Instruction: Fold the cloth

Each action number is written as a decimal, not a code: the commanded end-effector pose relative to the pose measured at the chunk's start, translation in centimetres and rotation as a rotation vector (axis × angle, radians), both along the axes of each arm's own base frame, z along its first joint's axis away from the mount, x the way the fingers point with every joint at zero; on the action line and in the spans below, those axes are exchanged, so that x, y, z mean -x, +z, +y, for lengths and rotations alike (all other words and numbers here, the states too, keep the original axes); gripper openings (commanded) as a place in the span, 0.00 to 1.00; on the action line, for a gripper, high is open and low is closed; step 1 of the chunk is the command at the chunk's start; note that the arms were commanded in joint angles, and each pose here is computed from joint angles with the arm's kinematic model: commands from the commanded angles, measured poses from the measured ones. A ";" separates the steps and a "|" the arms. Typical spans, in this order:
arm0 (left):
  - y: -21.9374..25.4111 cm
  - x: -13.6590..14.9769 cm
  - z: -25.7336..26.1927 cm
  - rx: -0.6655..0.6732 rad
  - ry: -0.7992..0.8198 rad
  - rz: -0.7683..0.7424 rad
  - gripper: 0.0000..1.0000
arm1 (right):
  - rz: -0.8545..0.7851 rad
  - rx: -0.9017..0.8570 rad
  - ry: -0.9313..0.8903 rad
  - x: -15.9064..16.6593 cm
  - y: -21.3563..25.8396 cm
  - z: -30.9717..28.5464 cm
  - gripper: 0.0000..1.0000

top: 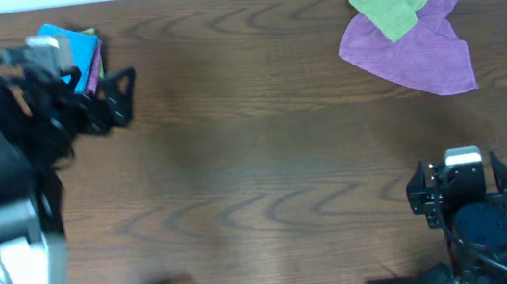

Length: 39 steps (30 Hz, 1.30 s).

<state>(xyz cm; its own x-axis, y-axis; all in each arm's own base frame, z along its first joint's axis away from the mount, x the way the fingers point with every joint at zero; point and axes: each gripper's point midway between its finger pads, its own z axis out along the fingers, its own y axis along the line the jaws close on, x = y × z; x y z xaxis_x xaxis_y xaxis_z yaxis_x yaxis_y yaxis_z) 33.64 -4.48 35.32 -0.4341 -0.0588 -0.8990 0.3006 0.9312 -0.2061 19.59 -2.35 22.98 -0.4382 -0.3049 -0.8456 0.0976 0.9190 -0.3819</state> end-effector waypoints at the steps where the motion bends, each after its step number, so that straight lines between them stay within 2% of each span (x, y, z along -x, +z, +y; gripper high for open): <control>1: 2.2 3.1 1.8 -0.246 0.175 -0.096 0.95 | -0.004 0.012 0.003 0.1 0.2 0.0 0.99; 5: 1.6 9.5 2.0 -0.292 0.181 -0.110 0.95 | -0.004 0.012 0.003 0.1 0.2 0.0 0.99; 11: -4.1 12.5 2.0 -0.257 0.173 -0.125 0.95 | -0.004 0.012 0.004 0.1 0.2 0.0 0.99; 17: -9.4 12.6 2.0 -0.214 0.191 -0.213 0.96 | -0.004 0.012 0.003 0.1 0.2 0.0 0.99; 26: -15.9 11.1 4.7 -0.102 0.359 -0.209 0.95 | -0.004 0.012 0.003 0.1 0.2 0.0 0.99; 39: -20.8 10.5 5.8 -0.075 0.419 -0.162 0.95 | -0.004 0.012 0.003 0.1 0.2 0.0 0.99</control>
